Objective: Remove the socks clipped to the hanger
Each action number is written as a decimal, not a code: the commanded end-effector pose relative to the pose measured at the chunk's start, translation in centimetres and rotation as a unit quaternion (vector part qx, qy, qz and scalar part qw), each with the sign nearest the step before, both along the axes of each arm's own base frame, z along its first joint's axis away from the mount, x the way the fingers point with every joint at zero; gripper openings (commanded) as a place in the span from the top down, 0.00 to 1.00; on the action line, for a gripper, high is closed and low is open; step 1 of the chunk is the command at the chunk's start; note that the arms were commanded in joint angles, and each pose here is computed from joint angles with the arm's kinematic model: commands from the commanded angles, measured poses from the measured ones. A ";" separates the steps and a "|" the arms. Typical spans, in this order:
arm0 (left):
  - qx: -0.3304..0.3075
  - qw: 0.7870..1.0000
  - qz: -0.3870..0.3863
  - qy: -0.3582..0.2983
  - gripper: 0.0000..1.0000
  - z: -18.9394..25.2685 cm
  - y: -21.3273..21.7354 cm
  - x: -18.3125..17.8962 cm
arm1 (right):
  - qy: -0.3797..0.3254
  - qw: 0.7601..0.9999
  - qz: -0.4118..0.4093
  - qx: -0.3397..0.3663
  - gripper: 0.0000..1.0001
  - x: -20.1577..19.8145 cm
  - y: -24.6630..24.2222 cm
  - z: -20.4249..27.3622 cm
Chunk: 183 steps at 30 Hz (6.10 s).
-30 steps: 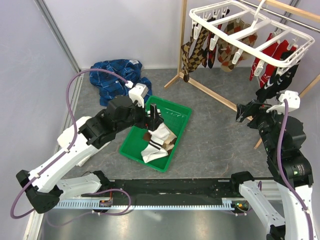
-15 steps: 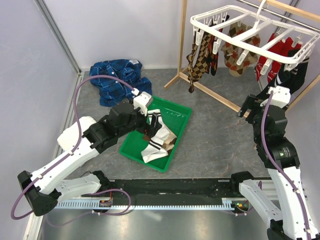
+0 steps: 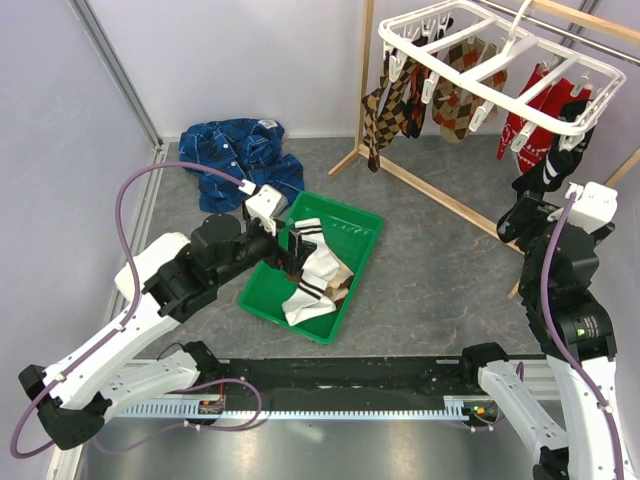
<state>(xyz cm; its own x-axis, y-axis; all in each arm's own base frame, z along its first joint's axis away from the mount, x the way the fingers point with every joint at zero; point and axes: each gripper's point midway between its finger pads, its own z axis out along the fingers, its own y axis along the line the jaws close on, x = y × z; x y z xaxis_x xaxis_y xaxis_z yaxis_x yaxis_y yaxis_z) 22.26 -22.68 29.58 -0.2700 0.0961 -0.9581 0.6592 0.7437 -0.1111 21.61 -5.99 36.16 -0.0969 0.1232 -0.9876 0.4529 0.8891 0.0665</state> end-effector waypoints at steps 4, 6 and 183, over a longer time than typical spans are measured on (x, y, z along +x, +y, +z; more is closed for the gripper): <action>-0.012 0.999 -0.013 -0.041 0.05 1.4 0.0 0.0 | -0.018 0.995 -0.090 -0.045 0.08 -0.8 -3.1 2.1; -0.011 0.999 -0.005 -0.044 0.05 1.4 0.2 0.1 | -0.020 0.995 -0.083 -0.058 0.08 0.1 -2.9 1.8; 0.025 0.944 0.133 0.301 0.86 -15.6 -2.8 3.1 | -0.176 0.961 0.202 0.075 0.02 -3.0 6.5 12.7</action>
<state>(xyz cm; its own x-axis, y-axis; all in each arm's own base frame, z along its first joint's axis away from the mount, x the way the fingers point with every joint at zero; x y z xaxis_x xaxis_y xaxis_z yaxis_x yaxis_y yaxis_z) 26.56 -28.84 18.66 -0.6806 0.0570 -0.7305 0.4494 0.8199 -0.3547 19.63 -0.17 49.73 0.1904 0.3018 -0.9342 0.0420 0.9482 0.3149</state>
